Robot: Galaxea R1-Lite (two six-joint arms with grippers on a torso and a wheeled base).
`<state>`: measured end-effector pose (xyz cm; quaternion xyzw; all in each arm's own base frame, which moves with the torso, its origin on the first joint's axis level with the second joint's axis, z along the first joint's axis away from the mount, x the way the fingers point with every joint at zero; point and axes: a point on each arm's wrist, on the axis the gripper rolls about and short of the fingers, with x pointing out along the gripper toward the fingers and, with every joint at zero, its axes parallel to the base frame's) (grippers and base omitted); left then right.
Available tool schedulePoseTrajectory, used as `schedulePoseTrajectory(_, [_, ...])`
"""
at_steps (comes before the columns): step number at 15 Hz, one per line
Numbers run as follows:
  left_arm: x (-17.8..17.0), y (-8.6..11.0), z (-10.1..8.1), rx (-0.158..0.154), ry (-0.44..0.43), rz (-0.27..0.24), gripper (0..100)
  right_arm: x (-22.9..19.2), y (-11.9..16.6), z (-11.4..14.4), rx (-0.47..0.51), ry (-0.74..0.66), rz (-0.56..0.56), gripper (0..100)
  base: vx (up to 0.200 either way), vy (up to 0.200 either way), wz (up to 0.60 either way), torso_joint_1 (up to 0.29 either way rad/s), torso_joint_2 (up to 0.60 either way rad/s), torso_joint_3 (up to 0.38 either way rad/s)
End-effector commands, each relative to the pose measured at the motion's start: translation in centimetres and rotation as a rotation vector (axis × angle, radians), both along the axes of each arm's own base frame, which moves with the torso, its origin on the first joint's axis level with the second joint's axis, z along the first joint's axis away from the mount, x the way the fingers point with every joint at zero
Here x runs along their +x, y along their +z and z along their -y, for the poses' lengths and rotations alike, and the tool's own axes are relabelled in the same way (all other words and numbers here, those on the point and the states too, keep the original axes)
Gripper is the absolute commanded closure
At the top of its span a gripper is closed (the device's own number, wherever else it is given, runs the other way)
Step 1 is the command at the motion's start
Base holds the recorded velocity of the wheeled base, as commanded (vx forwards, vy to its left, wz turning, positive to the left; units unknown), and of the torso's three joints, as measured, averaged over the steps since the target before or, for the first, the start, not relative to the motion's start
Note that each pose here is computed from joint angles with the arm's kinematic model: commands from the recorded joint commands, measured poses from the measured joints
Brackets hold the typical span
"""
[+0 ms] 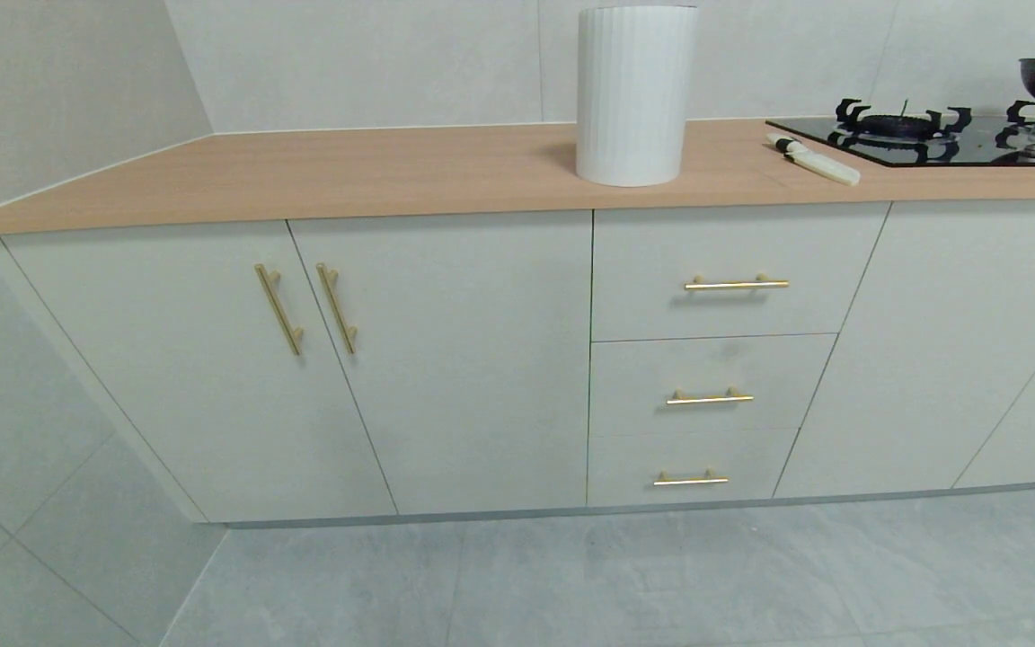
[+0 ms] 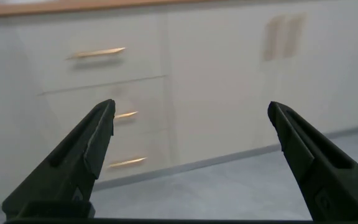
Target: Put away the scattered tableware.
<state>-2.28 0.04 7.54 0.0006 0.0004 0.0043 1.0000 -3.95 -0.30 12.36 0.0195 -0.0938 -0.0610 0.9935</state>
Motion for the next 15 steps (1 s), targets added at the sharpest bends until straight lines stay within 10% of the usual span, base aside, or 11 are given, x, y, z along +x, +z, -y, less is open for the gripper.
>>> schedulePoseTrajectory(1, [0.0, 0.0, 0.0, 0.000, 0.001, -0.001, 0, 1.4, -3.0, -0.1, -0.007, 0.060, -0.037, 0, 0.000, 0.000, 0.00, 0.000, 0.00, 0.000])
schedulePoseTrajectory(15, [0.0, 0.0, 0.0, 0.003, 0.001, -0.001, 0, 1.7, -4.8, -0.3, -0.057, 0.124, -0.183, 0, 0.000, 0.000, 0.00, 0.000, 0.00, 0.000])
